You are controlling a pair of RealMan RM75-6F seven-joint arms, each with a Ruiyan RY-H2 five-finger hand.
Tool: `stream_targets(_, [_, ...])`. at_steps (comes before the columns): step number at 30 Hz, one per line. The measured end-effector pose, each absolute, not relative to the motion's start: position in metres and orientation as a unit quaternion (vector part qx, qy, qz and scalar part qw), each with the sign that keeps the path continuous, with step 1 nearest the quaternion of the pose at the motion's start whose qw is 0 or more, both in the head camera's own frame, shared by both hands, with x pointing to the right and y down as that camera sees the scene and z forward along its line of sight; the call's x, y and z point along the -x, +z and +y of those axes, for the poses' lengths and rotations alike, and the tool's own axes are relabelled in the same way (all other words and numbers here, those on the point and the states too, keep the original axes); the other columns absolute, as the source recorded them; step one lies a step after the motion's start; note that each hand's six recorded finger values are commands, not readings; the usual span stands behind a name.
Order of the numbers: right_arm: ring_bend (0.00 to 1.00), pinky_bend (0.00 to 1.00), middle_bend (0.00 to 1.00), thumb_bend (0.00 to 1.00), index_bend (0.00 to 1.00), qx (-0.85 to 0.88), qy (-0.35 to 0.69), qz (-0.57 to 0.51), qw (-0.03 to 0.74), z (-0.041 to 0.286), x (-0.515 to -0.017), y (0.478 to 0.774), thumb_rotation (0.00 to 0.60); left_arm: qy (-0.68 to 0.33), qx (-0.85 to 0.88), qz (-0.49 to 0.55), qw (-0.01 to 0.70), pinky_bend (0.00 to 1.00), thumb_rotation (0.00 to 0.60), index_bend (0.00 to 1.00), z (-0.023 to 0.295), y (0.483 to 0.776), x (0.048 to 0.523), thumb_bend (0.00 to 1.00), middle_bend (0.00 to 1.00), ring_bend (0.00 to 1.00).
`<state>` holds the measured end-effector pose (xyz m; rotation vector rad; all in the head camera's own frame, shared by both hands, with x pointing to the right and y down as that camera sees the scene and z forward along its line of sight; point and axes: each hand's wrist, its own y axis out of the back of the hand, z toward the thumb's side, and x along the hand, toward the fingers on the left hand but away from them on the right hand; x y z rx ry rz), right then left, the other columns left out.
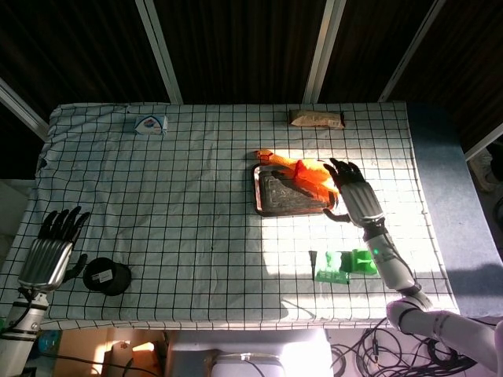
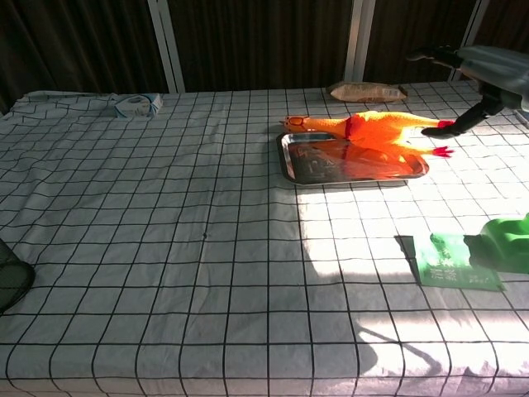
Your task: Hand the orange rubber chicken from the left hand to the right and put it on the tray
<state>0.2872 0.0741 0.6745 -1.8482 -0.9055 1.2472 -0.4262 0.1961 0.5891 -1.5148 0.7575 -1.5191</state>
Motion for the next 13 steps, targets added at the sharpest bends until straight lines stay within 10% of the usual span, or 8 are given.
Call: stream_targets(13, [0.00,0.00,0.00,0.16,0.00,0.560,0.601,-0.373,0.432,0.215,-0.412,0.562,0.600,-0.649,0.536,0.311,0.442,0.00,0.600,0.00,0.260,0.560,0.458,0.39,0.00,0.00])
